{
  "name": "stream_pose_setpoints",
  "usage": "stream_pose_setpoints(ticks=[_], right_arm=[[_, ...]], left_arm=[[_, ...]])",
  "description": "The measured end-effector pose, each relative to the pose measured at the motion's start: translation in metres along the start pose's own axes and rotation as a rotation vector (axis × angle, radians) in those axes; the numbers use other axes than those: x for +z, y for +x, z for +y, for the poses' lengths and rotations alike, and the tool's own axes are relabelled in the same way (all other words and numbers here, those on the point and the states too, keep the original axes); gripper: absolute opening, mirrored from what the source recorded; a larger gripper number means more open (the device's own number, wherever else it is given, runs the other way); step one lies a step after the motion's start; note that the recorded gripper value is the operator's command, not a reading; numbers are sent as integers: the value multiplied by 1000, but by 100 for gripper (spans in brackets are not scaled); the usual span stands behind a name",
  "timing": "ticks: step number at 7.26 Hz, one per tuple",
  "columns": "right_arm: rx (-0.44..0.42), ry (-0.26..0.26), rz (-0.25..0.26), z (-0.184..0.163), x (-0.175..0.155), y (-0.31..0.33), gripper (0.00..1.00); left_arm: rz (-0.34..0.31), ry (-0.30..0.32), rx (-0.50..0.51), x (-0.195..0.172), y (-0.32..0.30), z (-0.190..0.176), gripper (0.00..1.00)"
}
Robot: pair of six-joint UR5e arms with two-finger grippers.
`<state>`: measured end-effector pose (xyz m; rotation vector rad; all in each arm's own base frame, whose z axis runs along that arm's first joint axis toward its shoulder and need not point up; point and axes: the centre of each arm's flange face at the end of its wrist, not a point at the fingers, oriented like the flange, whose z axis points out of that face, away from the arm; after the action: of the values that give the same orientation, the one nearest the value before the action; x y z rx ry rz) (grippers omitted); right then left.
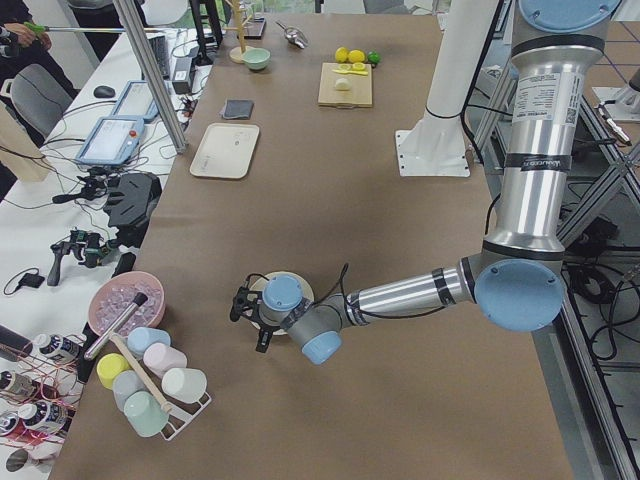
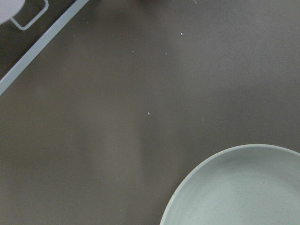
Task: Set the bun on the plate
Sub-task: 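Reach the left gripper to the white plate and grasp its rim, then lift the white plate with the left gripper and lower it mid-table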
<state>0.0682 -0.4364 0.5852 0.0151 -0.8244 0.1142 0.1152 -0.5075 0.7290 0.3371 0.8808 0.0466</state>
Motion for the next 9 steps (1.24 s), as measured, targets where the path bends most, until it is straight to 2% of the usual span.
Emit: stream_pose_setpoints(ticks=[1,4,6,7,9], right_arm=[[-1,1,0,0,-1,-1,100],[-4,4,1,0,-2,-2,100],[-10,6,1,-1,-2,-3,100],[-12,6,1,-1,-3,-3,100],[-15,9,-1,-2,-4,-5,100]], left_arm=[[2,-7,4,2,1,3,0],[10,-16,9,3,2,6,0],[58,-41,5,-2,9,1,0],[74,-46,-16,-11,9,-10,0],[146,-72,-99,-53,18,-61,0]])
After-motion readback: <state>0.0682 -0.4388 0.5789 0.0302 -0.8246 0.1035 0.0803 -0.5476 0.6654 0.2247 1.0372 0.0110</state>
